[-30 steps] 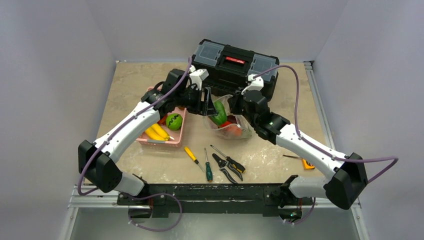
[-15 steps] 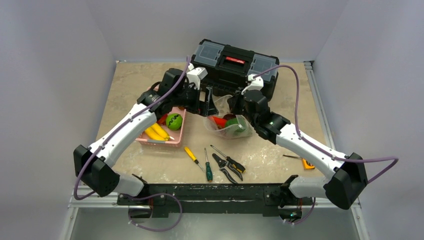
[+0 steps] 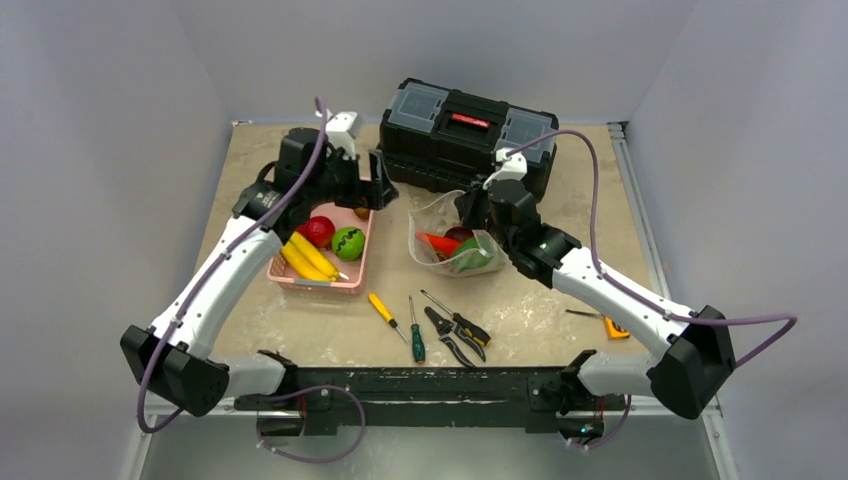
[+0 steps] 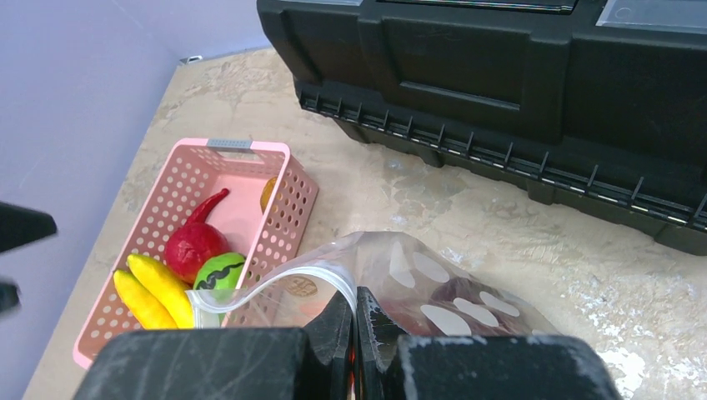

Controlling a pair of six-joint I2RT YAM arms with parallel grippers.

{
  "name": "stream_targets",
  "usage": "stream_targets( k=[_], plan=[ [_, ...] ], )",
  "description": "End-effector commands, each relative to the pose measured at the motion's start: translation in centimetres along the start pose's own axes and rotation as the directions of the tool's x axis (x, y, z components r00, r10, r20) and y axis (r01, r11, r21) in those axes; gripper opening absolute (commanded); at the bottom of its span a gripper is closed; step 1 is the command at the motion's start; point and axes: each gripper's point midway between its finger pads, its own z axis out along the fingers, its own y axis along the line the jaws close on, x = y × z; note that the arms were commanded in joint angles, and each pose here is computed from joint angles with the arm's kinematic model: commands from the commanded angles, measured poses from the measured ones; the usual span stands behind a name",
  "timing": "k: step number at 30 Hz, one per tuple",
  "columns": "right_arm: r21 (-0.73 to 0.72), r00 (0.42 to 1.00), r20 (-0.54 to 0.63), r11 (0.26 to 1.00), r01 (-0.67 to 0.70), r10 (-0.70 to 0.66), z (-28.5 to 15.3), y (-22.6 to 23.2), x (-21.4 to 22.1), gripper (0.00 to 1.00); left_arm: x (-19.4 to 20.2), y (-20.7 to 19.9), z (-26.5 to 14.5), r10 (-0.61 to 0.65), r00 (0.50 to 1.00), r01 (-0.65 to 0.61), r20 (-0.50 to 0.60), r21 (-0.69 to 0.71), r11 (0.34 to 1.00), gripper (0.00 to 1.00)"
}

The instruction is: Place the food in the zip-top bag and seal the zipper

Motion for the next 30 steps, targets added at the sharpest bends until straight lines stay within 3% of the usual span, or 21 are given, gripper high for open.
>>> stream_targets(
  k=[1,9,13,19,25,30],
  plan=[
    [-0.047,0.998,0.058,0.999,-0.025,0.028,-1.0,1.3,-2.6,0.0,-2.7,5.3,-0.9,-0.136,0.983,0.154,0.12,-0.156,0.976,0.89],
    [-0.053,0.998,0.048,0.998,-0.033,0.035,-1.1,1.2,-2.1,0.0,-1.0,12.6,2.4,-0.322,0.943,0.333,0.087,-0.32,0.887,0.9],
    [-0.058,0.998,0.046,0.998,-0.036,0.039,-1.1,1.3,-2.0,0.0,0.3,14.5,4.8,-0.368,0.927,0.373,0.078,-0.306,0.876,0.91],
    [-0.063,0.998,0.045,0.997,-0.041,0.044,-1.3,1.3,-2.0,0.0,3.1,17.4,9.7,-0.534,0.845,0.519,-0.001,-0.236,0.821,0.91],
    [-0.064,0.998,0.049,0.997,-0.046,0.049,-1.6,1.2,-2.0,0.0,5.8,20.0,12.8,-0.575,0.816,0.534,-0.061,-0.303,0.789,0.87],
    [-0.06,0.997,0.057,0.997,-0.044,0.047,-1.7,1.0,-2.1,0.0,7.1,21.7,13.8,-0.591,0.8,0.519,-0.102,-0.376,0.768,0.77]
  ],
)
